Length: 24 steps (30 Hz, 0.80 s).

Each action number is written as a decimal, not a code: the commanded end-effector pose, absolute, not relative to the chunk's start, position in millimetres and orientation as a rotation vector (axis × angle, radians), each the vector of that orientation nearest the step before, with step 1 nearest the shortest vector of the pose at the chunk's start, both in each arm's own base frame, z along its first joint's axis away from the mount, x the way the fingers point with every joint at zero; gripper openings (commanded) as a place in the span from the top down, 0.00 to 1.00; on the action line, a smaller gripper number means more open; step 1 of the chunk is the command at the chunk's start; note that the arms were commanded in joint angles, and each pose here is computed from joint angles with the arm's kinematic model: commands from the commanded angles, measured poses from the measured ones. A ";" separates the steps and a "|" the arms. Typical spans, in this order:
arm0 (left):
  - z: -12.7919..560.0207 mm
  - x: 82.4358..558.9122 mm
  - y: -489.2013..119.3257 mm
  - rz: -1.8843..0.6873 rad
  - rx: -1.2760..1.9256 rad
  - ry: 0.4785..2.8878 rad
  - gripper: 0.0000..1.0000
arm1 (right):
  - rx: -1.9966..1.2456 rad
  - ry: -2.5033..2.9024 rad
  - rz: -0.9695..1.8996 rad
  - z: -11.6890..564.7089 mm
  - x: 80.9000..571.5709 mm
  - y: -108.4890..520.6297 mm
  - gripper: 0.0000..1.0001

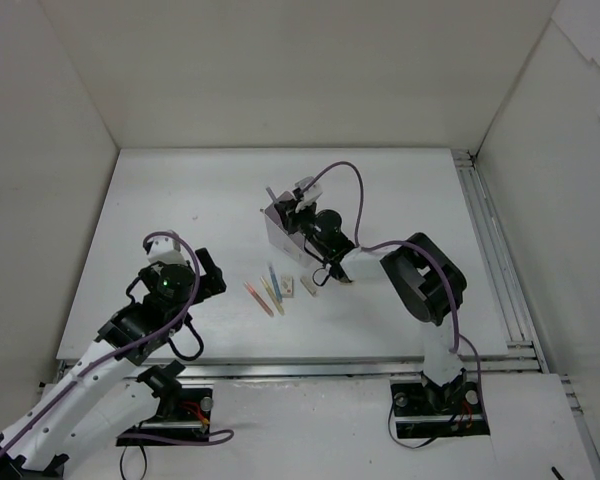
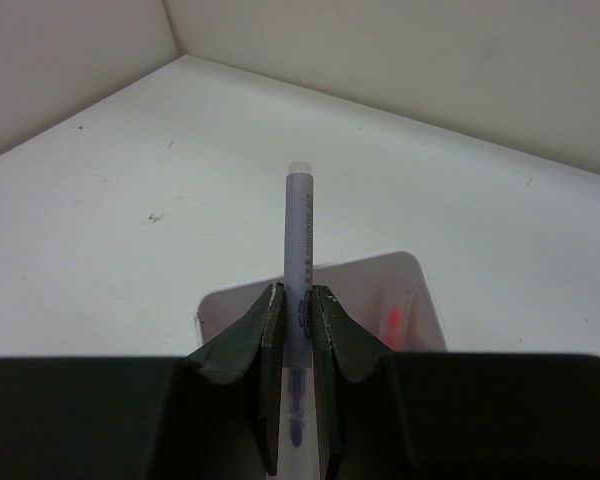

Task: Sort the stationery into containers
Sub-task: Place the pen in the storage box.

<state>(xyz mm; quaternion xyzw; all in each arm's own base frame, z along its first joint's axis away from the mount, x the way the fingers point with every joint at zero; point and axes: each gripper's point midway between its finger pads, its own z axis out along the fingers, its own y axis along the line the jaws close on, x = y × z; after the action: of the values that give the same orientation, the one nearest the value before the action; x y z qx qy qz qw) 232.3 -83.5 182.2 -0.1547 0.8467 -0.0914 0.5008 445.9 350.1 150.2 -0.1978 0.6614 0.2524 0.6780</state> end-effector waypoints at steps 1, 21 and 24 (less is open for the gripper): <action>200.4 240.3 -86.7 -0.259 -0.408 1.994 0.00 | -0.309 1.015 0.771 301.5 439.9 341.0 1.00; 204.9 248.4 -86.4 -0.224 -0.425 1.990 0.00 | -0.586 0.919 1.064 293.7 439.1 363.9 0.92; 204.2 249.7 -88.0 -0.225 -0.425 1.996 0.00 | -0.607 0.920 1.100 292.7 440.6 364.1 0.92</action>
<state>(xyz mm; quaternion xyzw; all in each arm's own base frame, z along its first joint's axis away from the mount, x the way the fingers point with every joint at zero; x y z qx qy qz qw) 237.0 -83.9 172.8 -0.1560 0.8558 -0.0713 0.4881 462.2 371.0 159.2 -0.2250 0.6334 0.4588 0.5811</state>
